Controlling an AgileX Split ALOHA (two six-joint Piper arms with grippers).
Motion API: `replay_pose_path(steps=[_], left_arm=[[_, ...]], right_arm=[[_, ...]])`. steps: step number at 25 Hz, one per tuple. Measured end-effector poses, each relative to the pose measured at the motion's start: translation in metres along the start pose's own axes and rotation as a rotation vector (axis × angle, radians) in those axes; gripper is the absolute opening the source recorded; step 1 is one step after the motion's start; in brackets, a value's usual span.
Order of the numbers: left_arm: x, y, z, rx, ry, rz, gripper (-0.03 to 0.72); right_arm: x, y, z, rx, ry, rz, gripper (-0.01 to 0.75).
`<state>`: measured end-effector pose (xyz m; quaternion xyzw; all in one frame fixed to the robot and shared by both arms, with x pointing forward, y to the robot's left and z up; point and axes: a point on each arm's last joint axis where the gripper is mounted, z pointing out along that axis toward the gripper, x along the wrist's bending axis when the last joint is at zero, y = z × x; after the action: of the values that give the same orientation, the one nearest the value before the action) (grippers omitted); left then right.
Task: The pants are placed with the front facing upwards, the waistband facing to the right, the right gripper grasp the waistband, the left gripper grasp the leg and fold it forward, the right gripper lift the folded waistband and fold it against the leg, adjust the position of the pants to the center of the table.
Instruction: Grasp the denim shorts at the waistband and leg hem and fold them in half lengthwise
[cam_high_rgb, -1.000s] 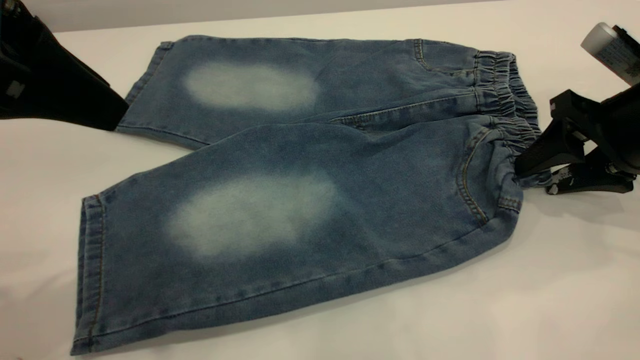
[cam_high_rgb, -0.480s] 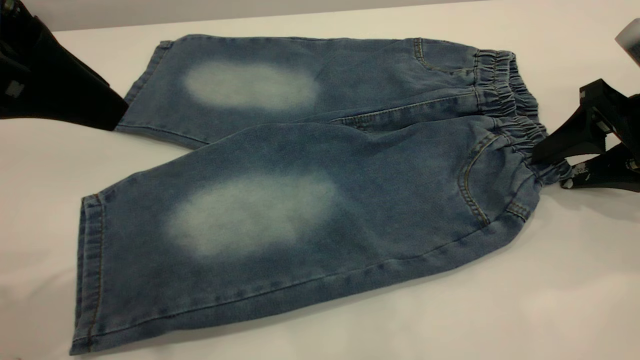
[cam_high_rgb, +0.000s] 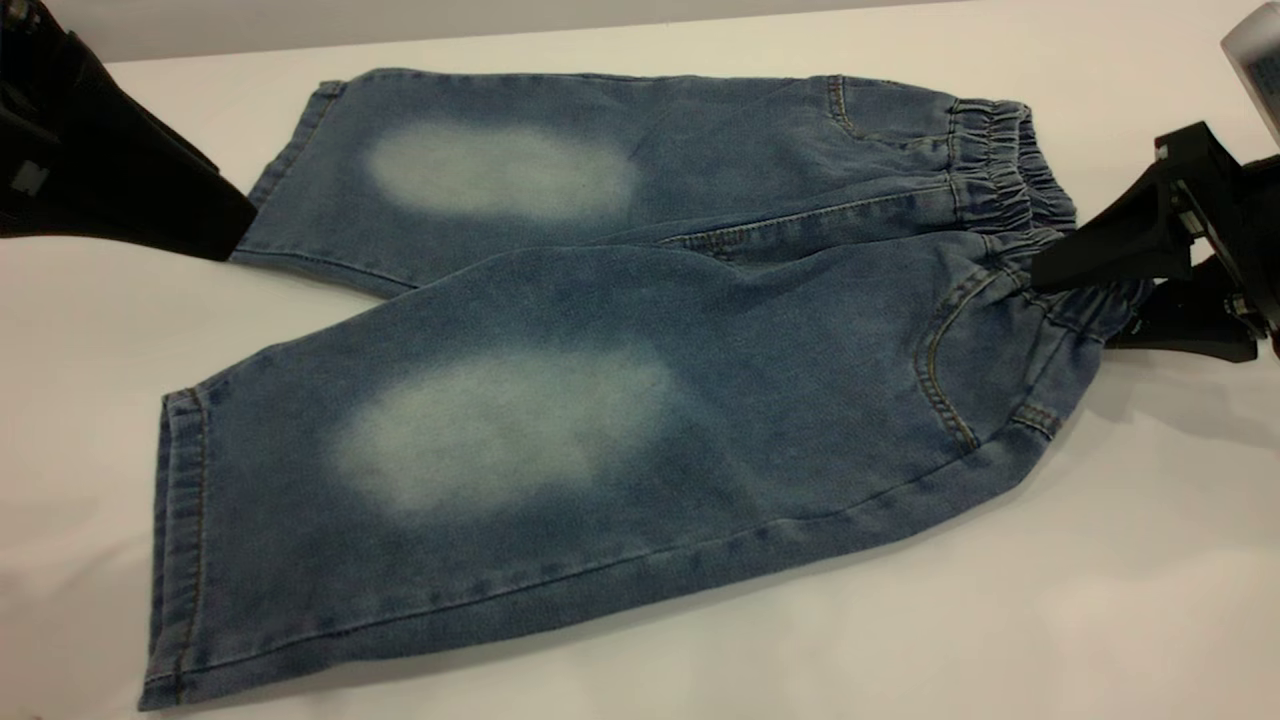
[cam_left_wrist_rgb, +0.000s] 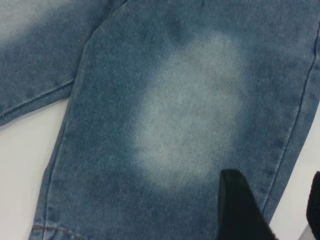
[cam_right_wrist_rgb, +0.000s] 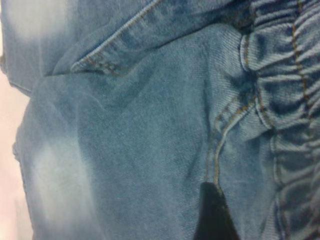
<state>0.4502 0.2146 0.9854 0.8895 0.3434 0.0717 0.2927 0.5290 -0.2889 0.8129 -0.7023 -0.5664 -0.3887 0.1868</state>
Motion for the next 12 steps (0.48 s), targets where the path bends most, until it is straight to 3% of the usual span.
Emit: replay_pose_path(steps=[6, 12], left_arm=[[-0.0001, -0.0002, 0.0, 0.002, -0.001, 0.002, 0.316], [0.001, -0.0057, 0.0008, 0.045, 0.014, 0.056, 0.316]], right_arm=[[0.0011, 0.0012, -0.0002, -0.009, 0.009, -0.009, 0.296], [0.0015, 0.0026, -0.0002, -0.024, 0.014, -0.014, 0.072]])
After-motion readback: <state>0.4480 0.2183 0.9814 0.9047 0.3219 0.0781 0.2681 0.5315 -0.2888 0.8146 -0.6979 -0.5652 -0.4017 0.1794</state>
